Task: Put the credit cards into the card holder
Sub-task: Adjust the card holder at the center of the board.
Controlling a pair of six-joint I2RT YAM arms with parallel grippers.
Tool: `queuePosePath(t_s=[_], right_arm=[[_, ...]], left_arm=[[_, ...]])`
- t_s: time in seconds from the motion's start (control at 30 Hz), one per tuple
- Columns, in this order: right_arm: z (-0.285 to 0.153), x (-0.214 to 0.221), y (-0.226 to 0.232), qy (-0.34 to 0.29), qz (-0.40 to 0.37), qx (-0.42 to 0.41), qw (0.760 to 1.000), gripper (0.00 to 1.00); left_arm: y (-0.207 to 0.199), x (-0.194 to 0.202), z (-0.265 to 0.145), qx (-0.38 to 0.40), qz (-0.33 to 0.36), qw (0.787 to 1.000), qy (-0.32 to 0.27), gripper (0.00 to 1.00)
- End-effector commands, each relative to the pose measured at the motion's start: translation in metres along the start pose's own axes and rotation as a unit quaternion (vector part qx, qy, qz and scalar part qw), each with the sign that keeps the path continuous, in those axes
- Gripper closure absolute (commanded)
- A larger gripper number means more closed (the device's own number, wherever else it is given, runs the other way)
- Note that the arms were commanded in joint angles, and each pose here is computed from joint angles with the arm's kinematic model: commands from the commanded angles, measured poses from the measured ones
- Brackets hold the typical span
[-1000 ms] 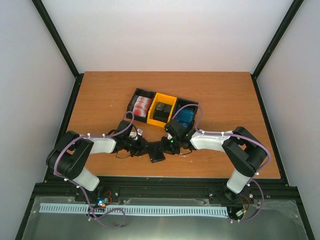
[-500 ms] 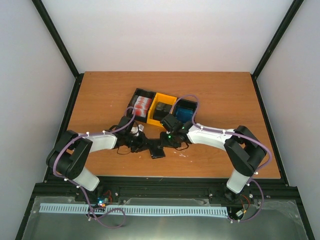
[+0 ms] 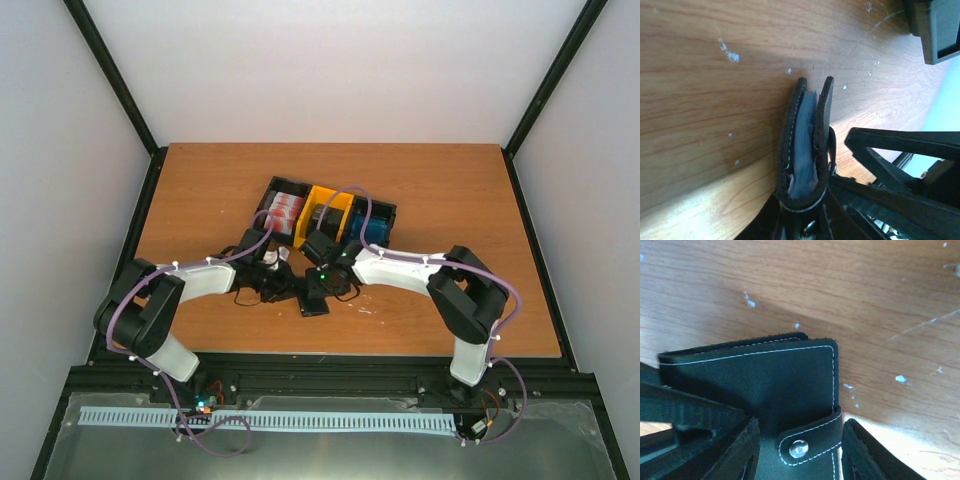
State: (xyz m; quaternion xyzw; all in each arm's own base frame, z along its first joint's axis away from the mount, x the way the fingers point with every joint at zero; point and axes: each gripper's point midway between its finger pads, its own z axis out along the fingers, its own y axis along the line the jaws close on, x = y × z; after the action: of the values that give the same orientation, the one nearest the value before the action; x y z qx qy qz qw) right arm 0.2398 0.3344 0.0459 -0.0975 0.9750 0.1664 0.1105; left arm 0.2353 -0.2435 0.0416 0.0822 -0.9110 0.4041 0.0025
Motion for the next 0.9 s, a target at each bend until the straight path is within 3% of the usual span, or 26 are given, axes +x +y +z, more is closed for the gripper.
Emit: queuePosePath(t_s=[0.0,0.33,0.67,0.87], right_arm=[[0.010,0.007,-0.006,0.018,-0.017,0.036,0.999,0.55],[-0.005,0.003,-0.044,-0.006,-0.002,0.153,0.988,0.73],[-0.010,0.012,-0.064,-0.001,0.006,0.194,0.981,0.76],[-0.016,0.011,-0.060,-0.013,0.009,0.176,0.984,0.77]], left_arm=[[-0.011,-0.005,-0.001,0.004,0.026,1.000,-0.002,0.99],[-0.010,-0.006,-0.002,-0.001,0.021,1.000,-0.008,0.99],[-0.004,-0.003,-0.002,-0.012,0.010,1.000,-0.002,1.00],[-0.005,-0.003,-0.002,-0.011,0.012,1.000,-0.002,1.00]])
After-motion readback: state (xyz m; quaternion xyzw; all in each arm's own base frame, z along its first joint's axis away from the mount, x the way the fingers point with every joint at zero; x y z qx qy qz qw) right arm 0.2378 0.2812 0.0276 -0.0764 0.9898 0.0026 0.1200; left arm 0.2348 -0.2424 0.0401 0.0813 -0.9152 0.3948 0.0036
